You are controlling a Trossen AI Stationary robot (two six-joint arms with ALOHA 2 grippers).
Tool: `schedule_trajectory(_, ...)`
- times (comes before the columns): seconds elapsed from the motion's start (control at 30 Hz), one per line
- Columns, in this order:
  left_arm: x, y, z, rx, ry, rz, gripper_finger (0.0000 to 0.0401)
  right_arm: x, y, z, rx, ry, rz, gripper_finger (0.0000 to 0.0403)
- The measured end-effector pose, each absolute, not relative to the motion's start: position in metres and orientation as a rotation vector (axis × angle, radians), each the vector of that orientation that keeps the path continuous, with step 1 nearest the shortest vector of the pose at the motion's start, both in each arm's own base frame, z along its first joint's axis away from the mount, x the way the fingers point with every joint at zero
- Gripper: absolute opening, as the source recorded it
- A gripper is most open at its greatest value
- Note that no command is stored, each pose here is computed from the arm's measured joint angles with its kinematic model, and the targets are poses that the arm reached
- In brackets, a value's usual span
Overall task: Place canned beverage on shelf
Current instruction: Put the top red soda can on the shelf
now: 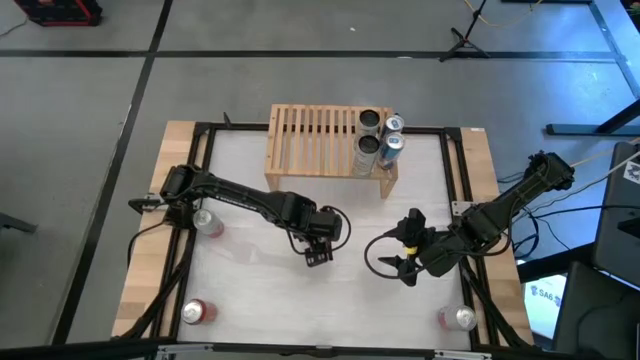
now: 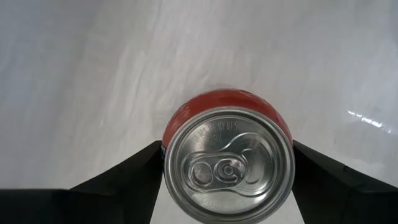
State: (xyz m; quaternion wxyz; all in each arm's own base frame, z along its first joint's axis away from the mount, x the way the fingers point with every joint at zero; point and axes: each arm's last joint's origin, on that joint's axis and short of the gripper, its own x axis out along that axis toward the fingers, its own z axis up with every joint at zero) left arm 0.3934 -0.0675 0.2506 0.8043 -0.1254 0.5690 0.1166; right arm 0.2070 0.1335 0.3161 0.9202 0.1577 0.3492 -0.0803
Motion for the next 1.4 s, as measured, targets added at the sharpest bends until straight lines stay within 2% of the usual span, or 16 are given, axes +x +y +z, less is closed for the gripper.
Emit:
schedule_trajectory(0.3,0.393,-0.067,0.251,-0.258,1.215,0.257,0.0288,0.207,0.133,0.316,0.339,0.717,-0.171,0.0319)
schedule_trajectory(0.6,0.394,-0.066,0.251,-0.267,1.210,0.262,0.0342,0.207,0.133,0.316,0.339,0.718,-0.171,0.0319)
schedule_trajectory(0.83,0.394,-0.067,0.255,-0.308,1.226,0.213,0.0347,0.207,0.133,0.316,0.332,0.718,-0.168,0.0319)
schedule_trajectory(1.07,0.380,-0.076,0.316,-0.288,1.092,0.216,0.0347,0.209,0.135,0.319,0.367,0.687,-0.155,0.0319)
schedule_trajectory(1.2,0.350,-0.086,0.350,-0.242,1.020,0.260,0.0347,0.213,0.138,0.321,0.384,0.650,-0.126,0.0319)
schedule_trajectory(1.33,0.311,-0.100,0.369,-0.241,1.018,0.150,0.0347,0.229,0.148,0.320,0.346,0.584,-0.069,0.0319)
schedule_trajectory(1.4,0.292,-0.104,0.371,-0.247,1.015,0.160,0.0347,0.242,0.151,0.318,0.337,0.561,-0.052,0.0319)
